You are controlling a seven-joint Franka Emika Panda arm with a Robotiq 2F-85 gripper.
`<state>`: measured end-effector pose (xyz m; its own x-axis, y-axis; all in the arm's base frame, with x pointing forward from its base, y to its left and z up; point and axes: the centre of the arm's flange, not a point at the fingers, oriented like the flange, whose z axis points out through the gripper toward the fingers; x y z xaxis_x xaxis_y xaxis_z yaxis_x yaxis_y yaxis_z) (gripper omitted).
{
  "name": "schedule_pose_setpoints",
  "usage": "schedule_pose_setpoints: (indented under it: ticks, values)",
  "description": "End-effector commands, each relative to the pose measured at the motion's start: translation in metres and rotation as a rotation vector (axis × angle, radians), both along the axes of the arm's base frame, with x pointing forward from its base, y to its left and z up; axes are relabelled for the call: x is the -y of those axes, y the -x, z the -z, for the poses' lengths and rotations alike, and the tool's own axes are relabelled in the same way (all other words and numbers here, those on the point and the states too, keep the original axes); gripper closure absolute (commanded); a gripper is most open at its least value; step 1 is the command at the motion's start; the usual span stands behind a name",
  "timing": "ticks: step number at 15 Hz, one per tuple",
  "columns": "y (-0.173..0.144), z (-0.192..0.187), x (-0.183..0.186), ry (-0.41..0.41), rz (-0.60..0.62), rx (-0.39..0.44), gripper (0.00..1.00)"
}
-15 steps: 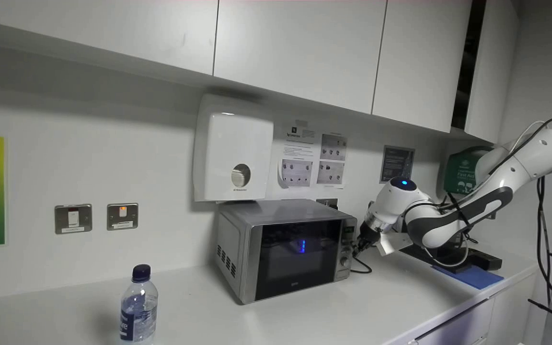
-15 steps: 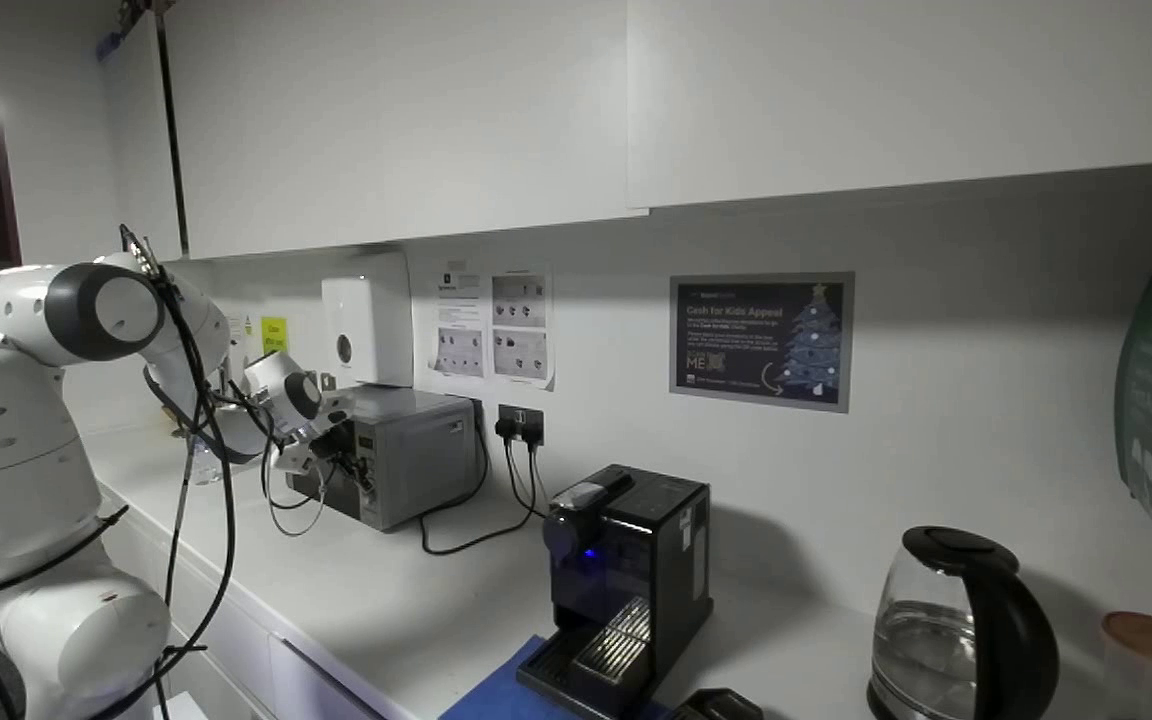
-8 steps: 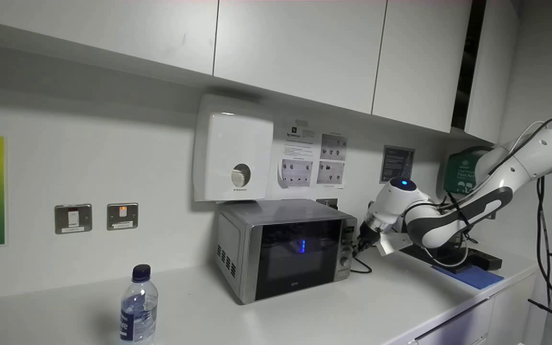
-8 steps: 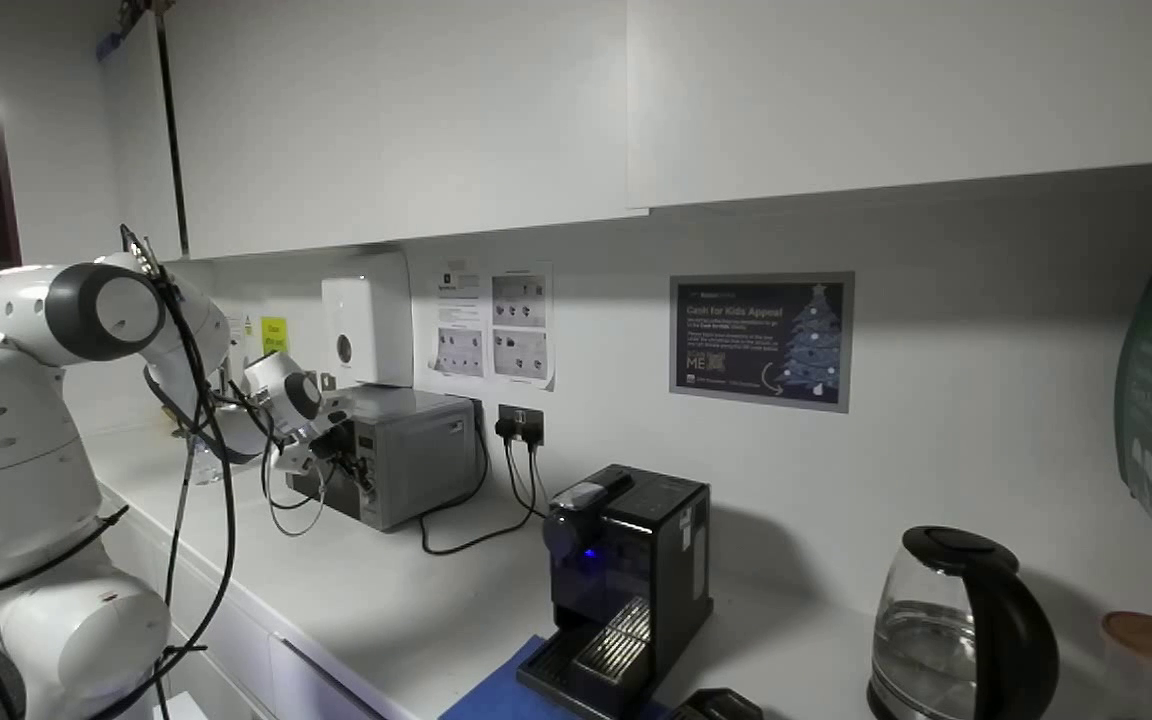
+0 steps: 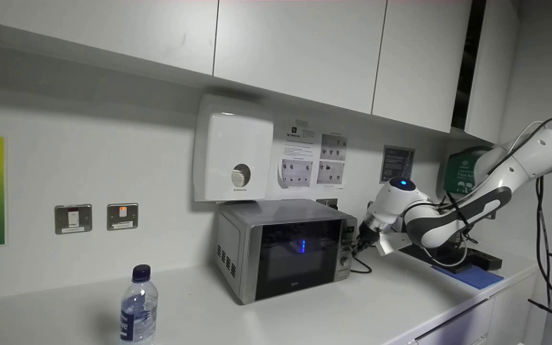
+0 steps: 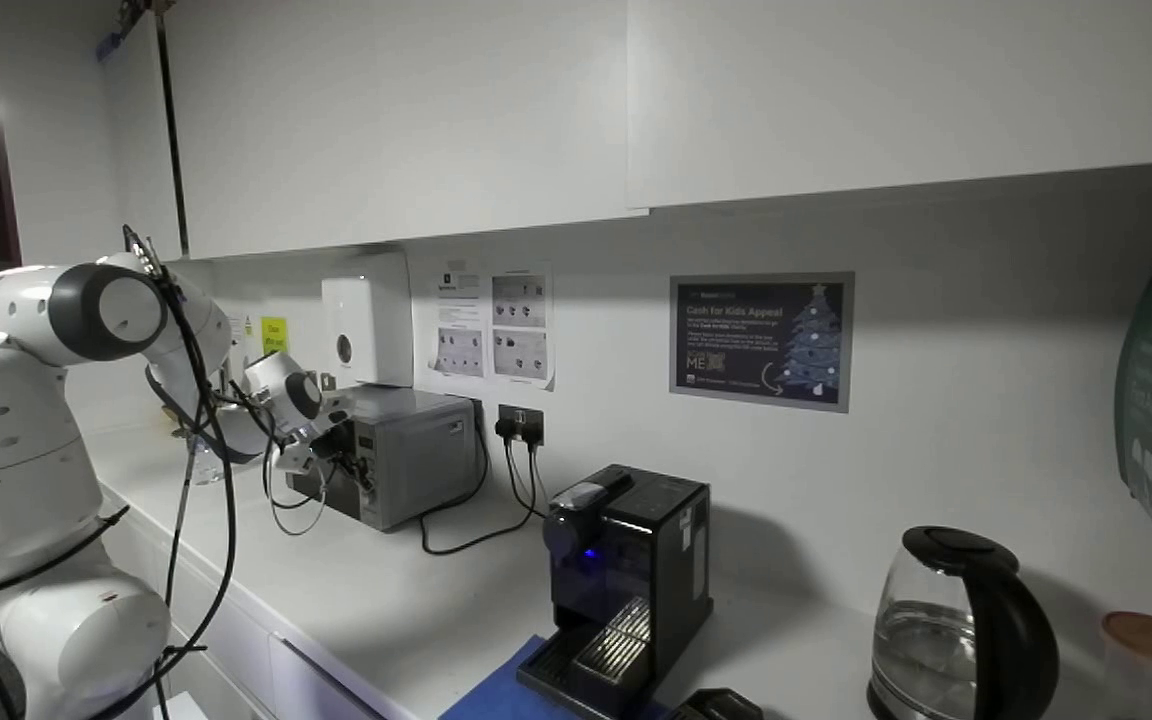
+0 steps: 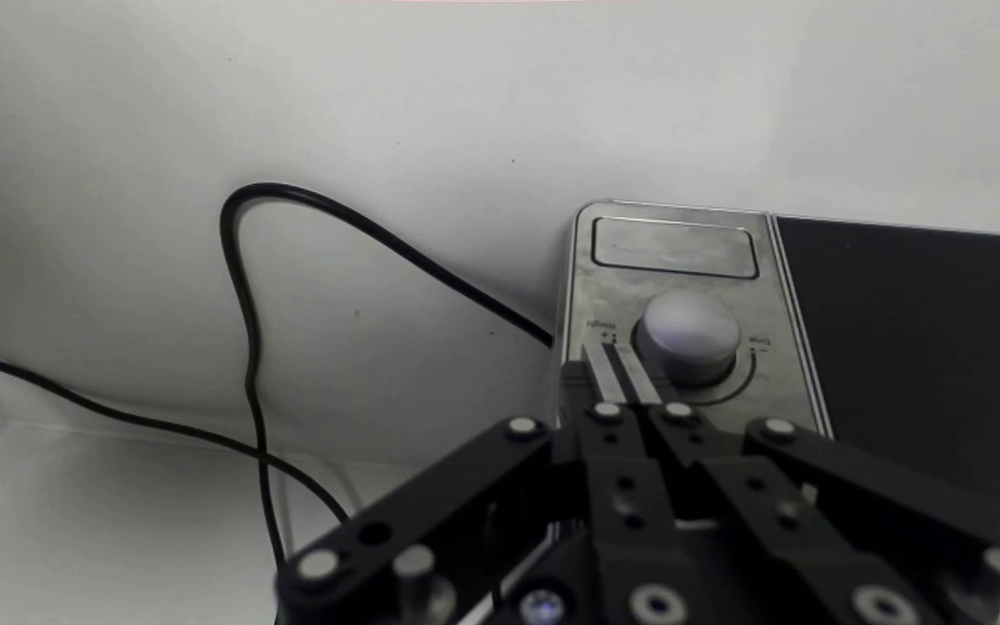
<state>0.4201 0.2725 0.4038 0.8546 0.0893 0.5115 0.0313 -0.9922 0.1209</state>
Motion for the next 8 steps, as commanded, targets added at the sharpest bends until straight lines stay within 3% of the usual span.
schedule_pose_setpoints:
  ticks: [1,8]
  values:
    - [-0.012,-0.002,-0.004,0.010,-0.018,0.021,1.00]
    - [-0.022,-0.003,-0.006,0.023,-0.034,0.030,1.00]
